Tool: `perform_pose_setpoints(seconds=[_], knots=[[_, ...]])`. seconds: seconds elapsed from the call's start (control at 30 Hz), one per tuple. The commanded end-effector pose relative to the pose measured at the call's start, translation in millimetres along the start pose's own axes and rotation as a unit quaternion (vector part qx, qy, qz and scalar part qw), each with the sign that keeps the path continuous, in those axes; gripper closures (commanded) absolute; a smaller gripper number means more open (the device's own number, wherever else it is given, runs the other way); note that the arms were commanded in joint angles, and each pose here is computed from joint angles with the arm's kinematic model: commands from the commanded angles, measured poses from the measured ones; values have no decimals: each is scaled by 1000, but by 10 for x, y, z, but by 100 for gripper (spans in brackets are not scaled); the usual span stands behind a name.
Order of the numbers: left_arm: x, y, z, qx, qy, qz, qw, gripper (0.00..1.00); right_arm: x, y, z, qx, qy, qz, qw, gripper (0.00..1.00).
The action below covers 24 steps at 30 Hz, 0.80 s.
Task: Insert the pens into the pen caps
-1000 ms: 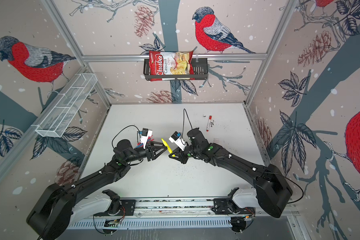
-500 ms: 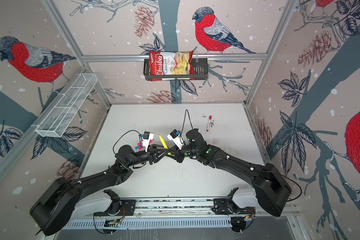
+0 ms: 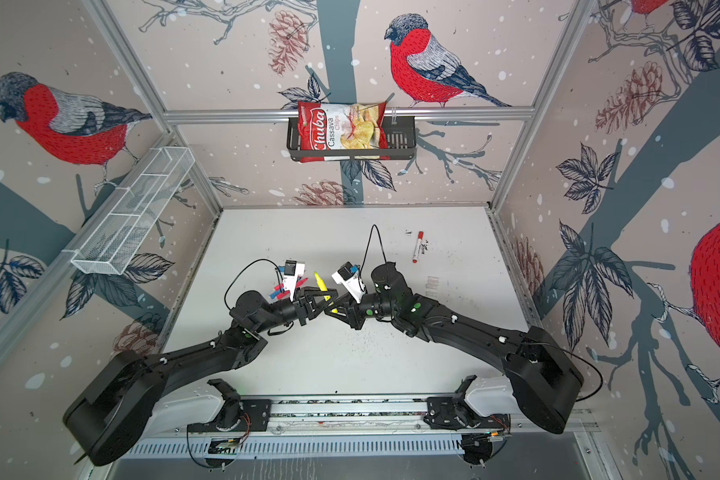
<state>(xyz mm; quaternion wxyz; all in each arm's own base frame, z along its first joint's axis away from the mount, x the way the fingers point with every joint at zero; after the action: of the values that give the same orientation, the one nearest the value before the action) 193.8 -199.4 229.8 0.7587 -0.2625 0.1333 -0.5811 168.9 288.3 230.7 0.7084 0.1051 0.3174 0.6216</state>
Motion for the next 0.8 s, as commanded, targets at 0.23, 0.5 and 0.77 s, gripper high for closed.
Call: perform_pose_setpoints(seconds=[0.23, 0.5, 0.77], knots=[[0, -128, 122, 44, -21, -30, 998, 100, -41, 42, 97, 5, -30, -1, 1000, 78], [-8, -70, 174, 84, 4, 37, 996, 100, -441, -51, 205, 12, -63, -94, 993, 43], [-65, 125, 116, 114, 58, 148, 981, 100, -1342, -575, 293, 108, -176, -320, 925, 32]])
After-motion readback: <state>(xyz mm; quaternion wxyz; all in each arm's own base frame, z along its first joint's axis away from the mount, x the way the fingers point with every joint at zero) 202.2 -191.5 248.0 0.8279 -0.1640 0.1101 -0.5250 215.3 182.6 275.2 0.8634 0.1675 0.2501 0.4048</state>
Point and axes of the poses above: each gripper's point midway between its finger pads, its own x axis out along the fingers, its own y axis along the line the jaws close on, z = x × y, the point moved 8 cm from there along -x, back along the fingers, and after that the axes turned 7 degrees about x, right-handed, at the moved point
